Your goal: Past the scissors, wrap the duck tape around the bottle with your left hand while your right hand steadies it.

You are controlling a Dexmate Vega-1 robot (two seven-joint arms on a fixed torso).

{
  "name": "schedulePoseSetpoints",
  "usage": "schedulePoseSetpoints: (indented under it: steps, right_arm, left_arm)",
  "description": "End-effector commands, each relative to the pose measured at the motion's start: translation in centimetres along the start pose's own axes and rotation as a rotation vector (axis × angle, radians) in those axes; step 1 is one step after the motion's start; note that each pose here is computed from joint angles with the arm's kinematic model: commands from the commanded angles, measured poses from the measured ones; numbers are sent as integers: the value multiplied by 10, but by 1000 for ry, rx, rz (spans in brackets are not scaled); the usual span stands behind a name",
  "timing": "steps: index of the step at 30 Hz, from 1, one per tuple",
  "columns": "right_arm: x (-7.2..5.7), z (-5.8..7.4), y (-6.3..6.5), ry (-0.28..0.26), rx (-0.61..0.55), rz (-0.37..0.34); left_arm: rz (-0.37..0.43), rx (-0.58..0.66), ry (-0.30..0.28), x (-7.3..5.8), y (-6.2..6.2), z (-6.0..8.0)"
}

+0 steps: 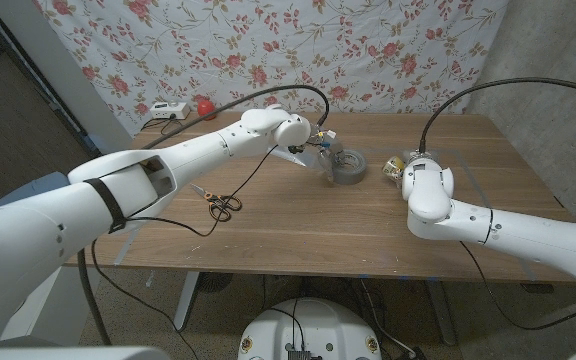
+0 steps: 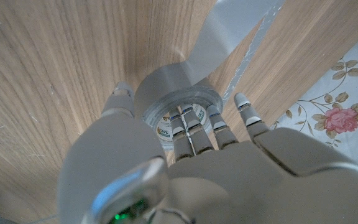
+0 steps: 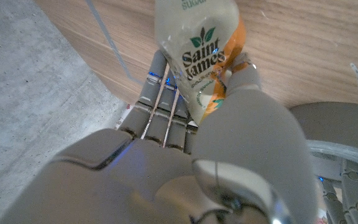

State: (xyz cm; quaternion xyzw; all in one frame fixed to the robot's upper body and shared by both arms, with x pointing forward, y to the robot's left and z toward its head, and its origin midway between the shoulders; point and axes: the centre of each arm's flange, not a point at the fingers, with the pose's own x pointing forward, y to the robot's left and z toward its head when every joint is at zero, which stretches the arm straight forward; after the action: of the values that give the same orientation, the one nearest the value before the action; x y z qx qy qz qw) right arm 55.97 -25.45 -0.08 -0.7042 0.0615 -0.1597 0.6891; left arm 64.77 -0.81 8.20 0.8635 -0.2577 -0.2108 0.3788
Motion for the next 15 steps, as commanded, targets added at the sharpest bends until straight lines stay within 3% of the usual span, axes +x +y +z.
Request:
schedulePoseSetpoints:
  steps: [1,8,15]
  right_arm:
    - [-16,-14,-10,-43,71,-98]
    - [-20,-17,-8,-48,77,-97]
    - [-21,-18,-9,-58,67,-105]
  left_arm:
    - [212,231,22,-6,-20,27]
    - [487,315,3,-15,-43,38]
    - [666,360,-11,-17,-64,42]
